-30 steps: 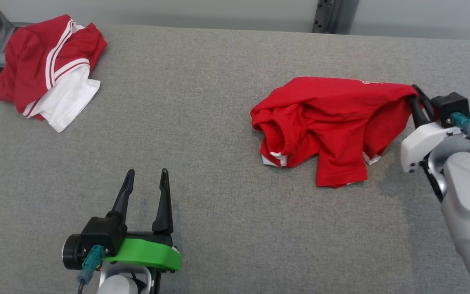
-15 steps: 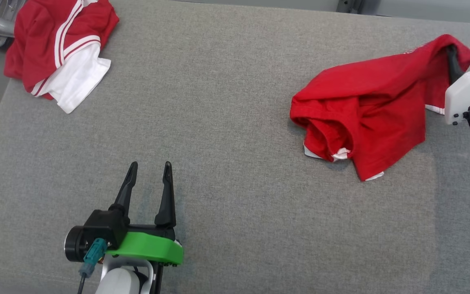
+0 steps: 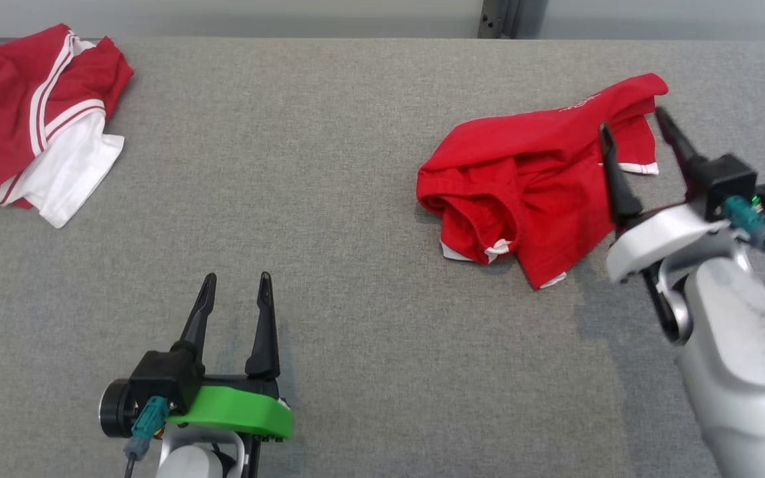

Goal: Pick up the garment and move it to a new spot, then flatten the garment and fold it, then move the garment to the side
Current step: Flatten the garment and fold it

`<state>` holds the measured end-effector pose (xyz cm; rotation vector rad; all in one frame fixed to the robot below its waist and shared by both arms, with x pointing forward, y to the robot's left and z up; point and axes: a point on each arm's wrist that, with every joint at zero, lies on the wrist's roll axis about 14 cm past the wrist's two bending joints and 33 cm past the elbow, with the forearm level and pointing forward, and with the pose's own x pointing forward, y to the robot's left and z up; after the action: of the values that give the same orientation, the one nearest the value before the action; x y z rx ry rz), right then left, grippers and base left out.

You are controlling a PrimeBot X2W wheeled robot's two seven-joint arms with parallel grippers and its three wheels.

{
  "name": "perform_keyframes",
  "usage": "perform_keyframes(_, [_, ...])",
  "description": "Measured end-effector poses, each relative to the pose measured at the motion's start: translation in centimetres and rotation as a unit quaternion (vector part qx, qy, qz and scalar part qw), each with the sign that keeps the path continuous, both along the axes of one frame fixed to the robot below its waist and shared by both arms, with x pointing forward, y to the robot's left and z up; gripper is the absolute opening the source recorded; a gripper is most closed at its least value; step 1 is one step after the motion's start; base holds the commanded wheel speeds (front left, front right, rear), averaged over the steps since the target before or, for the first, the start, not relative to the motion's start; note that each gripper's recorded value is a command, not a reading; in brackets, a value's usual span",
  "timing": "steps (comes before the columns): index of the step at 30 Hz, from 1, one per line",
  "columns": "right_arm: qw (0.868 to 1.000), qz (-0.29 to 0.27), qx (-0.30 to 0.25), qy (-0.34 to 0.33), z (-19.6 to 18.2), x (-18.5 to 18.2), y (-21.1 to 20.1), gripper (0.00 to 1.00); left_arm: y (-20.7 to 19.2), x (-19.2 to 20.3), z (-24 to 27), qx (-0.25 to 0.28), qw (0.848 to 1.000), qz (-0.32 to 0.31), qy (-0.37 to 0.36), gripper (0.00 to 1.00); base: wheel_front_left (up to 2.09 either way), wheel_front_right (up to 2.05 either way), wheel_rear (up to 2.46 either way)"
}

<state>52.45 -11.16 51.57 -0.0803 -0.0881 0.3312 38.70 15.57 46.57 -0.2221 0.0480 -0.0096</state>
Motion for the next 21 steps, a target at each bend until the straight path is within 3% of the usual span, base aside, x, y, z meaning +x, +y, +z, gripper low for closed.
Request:
perform_keyframes(7, [0.995, 0.048, 0.063, 0.067, -3.8, -6.1, 4.4, 1.0, -1.1, -0.2, 0.6, -0.003, 1.0, -0.016, -0.009, 1.0, 0.0, 0.0, 0.0])
perform_keyframes(18, [0.984, 0.082, 0.045, 0.152, -8.6, -6.4, 8.0, 0.98, 0.3, -1.1, 0.5, 0.002, 1.0, 0.004, -0.005, 1.0, 0.0, 0.0, 0.0])
perform_keyframes(20, [0.982, 0.085, 0.039, 0.164, -9.3, -6.1, 8.4, 0.45, 0.7, -1.3, 0.4, 0.003, 1.0, 0.012, -0.003, 1.0, 0.0, 0.0, 0.0])
perform_keyframes(21, [0.981, 0.089, 0.037, 0.168, -9.5, -6.0, 8.8, 0.32, 1.0, -1.4, 0.4, 0.003, 1.0, 0.016, -0.003, 1.0, 0.0, 0.0, 0.0])
